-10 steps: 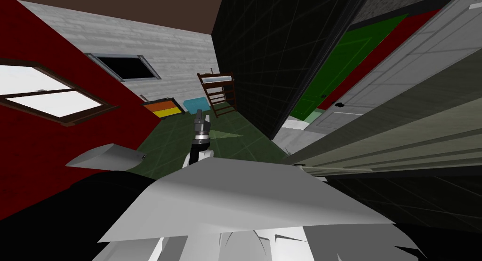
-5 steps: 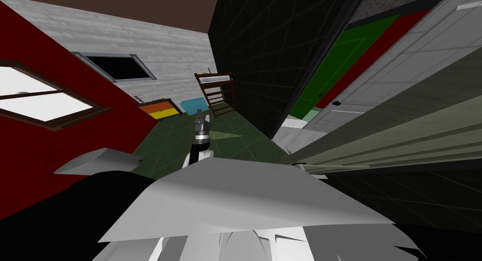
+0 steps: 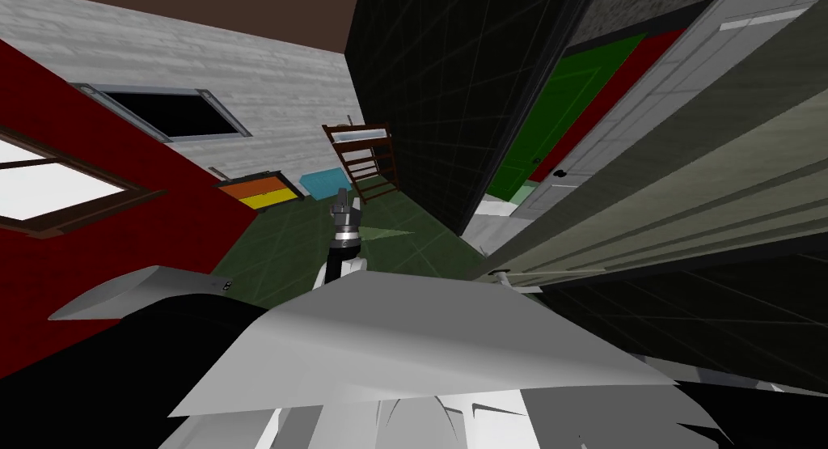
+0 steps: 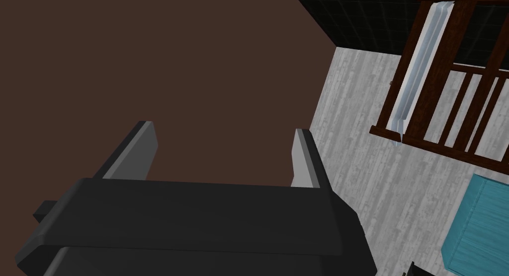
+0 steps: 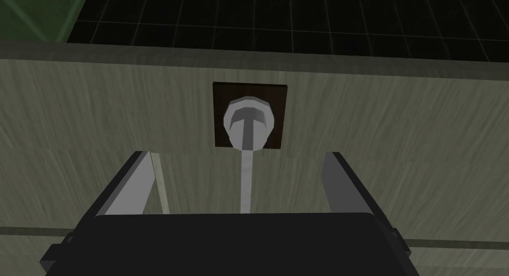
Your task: Pull the door open
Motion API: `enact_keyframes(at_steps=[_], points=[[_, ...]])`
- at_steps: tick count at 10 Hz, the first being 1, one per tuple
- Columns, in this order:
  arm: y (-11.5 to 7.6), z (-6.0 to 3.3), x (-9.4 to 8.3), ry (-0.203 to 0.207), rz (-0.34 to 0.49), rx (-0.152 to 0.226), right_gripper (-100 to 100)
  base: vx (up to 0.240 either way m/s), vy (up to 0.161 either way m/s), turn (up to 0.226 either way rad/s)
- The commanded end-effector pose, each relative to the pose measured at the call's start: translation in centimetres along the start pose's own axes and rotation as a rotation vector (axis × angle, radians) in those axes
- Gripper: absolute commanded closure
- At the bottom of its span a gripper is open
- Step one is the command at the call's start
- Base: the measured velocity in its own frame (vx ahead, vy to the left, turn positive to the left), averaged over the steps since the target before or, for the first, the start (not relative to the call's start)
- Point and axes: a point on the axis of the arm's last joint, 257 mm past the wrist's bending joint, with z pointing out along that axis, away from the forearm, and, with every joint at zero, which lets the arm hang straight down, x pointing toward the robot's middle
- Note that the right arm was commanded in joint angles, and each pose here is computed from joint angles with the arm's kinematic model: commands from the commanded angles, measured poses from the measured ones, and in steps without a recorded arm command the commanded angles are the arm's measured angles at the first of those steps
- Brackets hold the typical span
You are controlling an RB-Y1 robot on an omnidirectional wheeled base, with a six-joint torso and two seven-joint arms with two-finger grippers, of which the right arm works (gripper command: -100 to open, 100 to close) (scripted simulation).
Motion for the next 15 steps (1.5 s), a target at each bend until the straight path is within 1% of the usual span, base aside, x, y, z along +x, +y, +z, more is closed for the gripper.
enact_keyframes(at_steps=[1, 2, 3, 7, 15], points=[[0.43, -0.32, 0.53, 0.008, 0.003, -0.019, -100, -0.071, -0.142, -0.065], [0.54, -0.39, 0.65, 0.01, 0.003, -0.023, -100, -0.11, -0.163, -0.057], [0.75, -0.5, 0.85, 0.014, 0.004, -0.032, -100, -0.155, -0.066, 0.134], [0.95, -0.6, 1.02, 0.017, 0.004, -0.04, -100, -0.112, -0.02, 0.005], [0.95, -0.6, 1.02, 0.017, 0.004, -0.04, -100, 0.001, 0.001, -0.001]])
